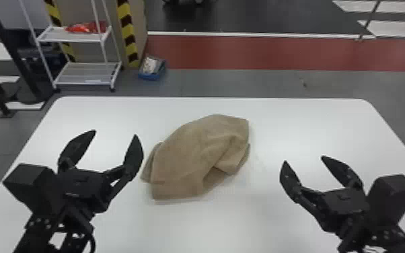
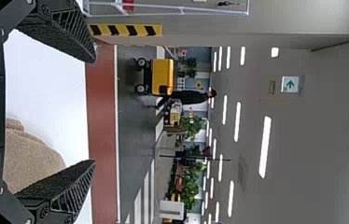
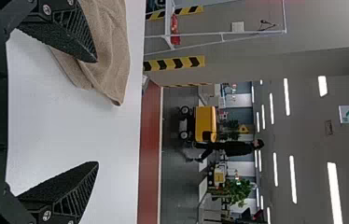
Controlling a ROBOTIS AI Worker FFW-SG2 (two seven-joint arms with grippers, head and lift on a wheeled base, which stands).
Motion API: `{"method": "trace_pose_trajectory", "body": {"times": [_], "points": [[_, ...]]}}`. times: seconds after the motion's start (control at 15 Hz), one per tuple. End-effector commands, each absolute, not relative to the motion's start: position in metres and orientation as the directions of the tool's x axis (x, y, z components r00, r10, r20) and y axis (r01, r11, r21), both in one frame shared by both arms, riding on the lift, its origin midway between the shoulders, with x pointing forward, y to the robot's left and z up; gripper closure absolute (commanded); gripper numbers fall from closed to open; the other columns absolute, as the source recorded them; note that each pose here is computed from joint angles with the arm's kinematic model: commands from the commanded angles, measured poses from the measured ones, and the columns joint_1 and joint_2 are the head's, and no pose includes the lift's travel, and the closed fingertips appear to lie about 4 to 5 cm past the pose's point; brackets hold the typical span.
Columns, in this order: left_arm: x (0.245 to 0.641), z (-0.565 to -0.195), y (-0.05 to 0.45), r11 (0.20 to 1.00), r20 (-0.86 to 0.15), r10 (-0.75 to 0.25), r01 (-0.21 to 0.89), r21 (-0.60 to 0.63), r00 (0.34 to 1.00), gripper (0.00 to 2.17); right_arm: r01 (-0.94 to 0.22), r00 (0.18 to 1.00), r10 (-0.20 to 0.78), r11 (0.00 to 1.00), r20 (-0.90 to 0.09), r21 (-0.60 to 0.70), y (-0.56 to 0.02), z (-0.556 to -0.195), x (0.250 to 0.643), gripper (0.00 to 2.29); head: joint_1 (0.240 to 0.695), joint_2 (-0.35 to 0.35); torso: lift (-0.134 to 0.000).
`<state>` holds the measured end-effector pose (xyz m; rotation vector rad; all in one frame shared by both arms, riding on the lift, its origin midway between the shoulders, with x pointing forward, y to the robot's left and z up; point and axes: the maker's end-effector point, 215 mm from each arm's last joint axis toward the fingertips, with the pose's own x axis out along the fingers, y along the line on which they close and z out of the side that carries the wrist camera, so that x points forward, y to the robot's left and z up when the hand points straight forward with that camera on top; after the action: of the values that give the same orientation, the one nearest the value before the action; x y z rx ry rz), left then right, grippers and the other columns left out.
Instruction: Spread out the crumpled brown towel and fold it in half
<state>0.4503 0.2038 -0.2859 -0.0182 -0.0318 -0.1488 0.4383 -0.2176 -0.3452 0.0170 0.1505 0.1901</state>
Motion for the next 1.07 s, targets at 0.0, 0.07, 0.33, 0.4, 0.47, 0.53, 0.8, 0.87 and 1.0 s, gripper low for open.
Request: {"method": "trace_pose_trajectory", "body": {"times": [0.0, 0.07, 0.33, 0.4, 0.47, 0.53, 0.8, 0.87, 1.0], "points": [[0.4499, -0.2864, 0.2027, 0.989, 0.032, -0.149, 0.149, -0.016, 0.988, 0.13, -0.189, 0.970, 0.191, 0.982, -0.148, 0.030, -0.2177, -0.3456, 0.4383, 0.11, 0.695, -0.017, -0.123], [0.4500, -0.2865, 0.2033, 0.989, 0.032, -0.146, 0.147, -0.018, 0.989, 0.13, -0.187, 0.970, 0.190, 0.982, -0.149, 0.033, -0.2184, -0.3463, 0.4383, 0.11, 0.695, -0.018, -0.123], [0.4497, -0.2890, 0.1991, 0.989, 0.028, -0.149, 0.149, -0.015, 0.988, 0.12, -0.192, 0.969, 0.195, 0.981, -0.151, 0.032, -0.2178, -0.3486, 0.4378, 0.11, 0.695, -0.019, -0.123], [0.4500, -0.2907, 0.1966, 0.988, 0.026, -0.153, 0.153, -0.011, 0.988, 0.12, -0.194, 0.970, 0.196, 0.981, -0.145, 0.032, -0.2175, -0.3468, 0.4381, 0.11, 0.695, -0.020, -0.123], [0.4502, -0.2911, 0.1960, 0.988, 0.026, -0.154, 0.154, -0.013, 0.988, 0.12, -0.194, 0.970, 0.196, 0.981, -0.143, 0.030, -0.2176, -0.3466, 0.4377, 0.11, 0.695, -0.021, -0.123], [0.4502, -0.2903, 0.1958, 0.988, 0.027, -0.154, 0.154, -0.013, 0.988, 0.12, -0.194, 0.970, 0.197, 0.980, -0.143, 0.033, -0.2174, -0.3469, 0.4367, 0.11, 0.695, -0.023, -0.123], [0.4505, -0.2909, 0.1959, 0.987, 0.025, -0.158, 0.159, -0.018, 0.987, 0.12, -0.193, 0.970, 0.196, 0.981, -0.141, 0.034, -0.2173, -0.3467, 0.4363, 0.11, 0.695, -0.027, -0.123], [0.4505, -0.2909, 0.1959, 0.987, 0.025, -0.158, 0.159, -0.018, 0.987, 0.12, -0.191, 0.971, 0.194, 0.981, -0.141, 0.035, -0.2175, -0.3467, 0.4364, 0.11, 0.695, -0.027, -0.123], [0.4510, -0.2920, 0.1960, 0.987, 0.022, -0.158, 0.159, -0.019, 0.987, 0.12, -0.190, 0.971, 0.193, 0.981, -0.141, 0.035, -0.2184, -0.3466, 0.4365, 0.12, 0.695, -0.028, -0.123]]}}
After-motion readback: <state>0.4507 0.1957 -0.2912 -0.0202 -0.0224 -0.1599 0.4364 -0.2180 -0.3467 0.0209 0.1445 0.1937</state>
